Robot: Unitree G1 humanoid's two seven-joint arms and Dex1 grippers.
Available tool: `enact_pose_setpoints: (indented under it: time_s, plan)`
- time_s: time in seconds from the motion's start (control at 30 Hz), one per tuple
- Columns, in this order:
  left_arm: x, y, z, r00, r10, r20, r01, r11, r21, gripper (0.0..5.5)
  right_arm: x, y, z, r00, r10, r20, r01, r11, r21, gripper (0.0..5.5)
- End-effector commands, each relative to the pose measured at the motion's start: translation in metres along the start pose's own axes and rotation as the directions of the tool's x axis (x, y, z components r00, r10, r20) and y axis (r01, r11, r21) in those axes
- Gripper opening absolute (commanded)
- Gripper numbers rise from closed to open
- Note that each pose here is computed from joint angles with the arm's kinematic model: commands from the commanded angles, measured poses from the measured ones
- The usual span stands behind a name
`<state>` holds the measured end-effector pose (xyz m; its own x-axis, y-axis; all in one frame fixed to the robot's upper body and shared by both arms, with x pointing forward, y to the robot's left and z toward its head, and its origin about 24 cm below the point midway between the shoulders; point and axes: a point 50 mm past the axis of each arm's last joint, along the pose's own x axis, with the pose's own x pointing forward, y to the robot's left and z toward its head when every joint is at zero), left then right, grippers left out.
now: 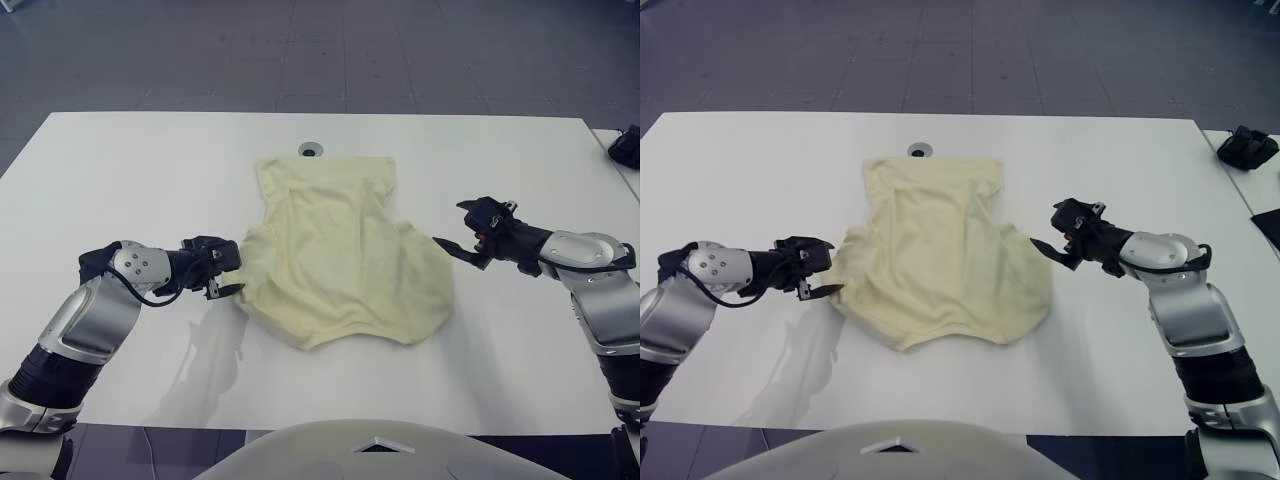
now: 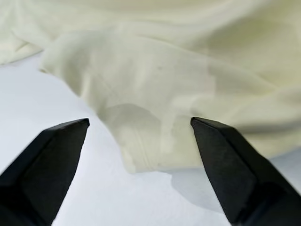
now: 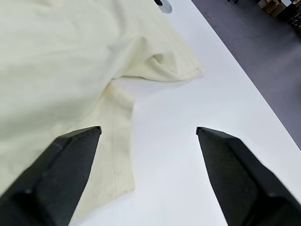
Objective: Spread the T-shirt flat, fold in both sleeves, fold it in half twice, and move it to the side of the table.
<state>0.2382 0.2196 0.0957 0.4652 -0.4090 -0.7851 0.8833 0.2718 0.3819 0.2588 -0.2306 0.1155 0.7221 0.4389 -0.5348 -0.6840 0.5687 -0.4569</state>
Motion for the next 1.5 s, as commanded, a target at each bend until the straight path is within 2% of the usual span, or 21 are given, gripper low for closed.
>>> enact_pose_setpoints:
  time_s: [0.03,0.2,0.33,0.5,0.67,0.87,1.0,1.13,1.33,1.5]
  plan:
    - [-0.002,-0.004,-0.011,0.997,-0.032,-0.066,0.033,0.999,0.011,4.69,0.009,0.006,-0.011,0.999,0.013,-0.03,-0.014,1.0,-0.021,4.53]
    - [-0.006,-0.005,-0.019,0.99,-0.062,-0.124,0.065,0.998,0.02,5.4,0.009,0.013,-0.032,0.991,0.025,-0.131,-0.03,0.999,-0.034,5.35]
    - [-0.007,-0.011,-0.029,0.978,-0.106,-0.181,0.112,0.993,0.026,5.4,0.002,0.017,-0.046,0.976,0.038,-0.214,-0.046,0.998,-0.031,5.38]
    - [-0.01,-0.012,-0.038,0.968,-0.125,-0.22,0.133,0.991,0.022,5.4,-0.022,0.033,-0.058,0.943,0.161,-0.292,-0.177,0.984,-0.029,5.38]
    - [-0.011,-0.007,-0.046,0.965,-0.112,-0.236,0.12,0.993,0.018,5.4,-0.038,0.051,-0.058,0.9,0.289,-0.325,-0.315,0.949,-0.029,5.38]
    - [-0.013,-0.001,-0.05,0.968,-0.122,-0.221,0.128,0.992,0.011,5.4,-0.037,0.048,-0.05,0.912,0.27,-0.308,-0.298,0.954,-0.044,5.38]
    - [-0.022,0.004,-0.041,0.979,-0.114,-0.167,0.117,0.993,0.007,5.4,-0.037,0.04,-0.037,0.943,0.225,-0.245,-0.24,0.97,-0.033,5.38]
    - [-0.037,0.011,-0.017,0.995,-0.086,-0.059,0.088,0.996,0.017,5.4,-0.036,0.032,-0.023,0.965,0.186,-0.184,-0.193,0.981,-0.02,5.38]
    - [-0.047,-0.002,0.016,0.989,-0.137,0.063,0.134,0.989,0.059,5.4,-0.039,0.032,-0.01,0.976,0.174,-0.132,-0.177,0.984,-0.007,5.38]
    - [-0.036,-0.025,0.028,0.976,-0.193,0.097,0.187,0.98,0.063,5.4,-0.04,0.032,-0.004,0.978,0.173,-0.115,-0.176,0.984,-0.013,5.38]
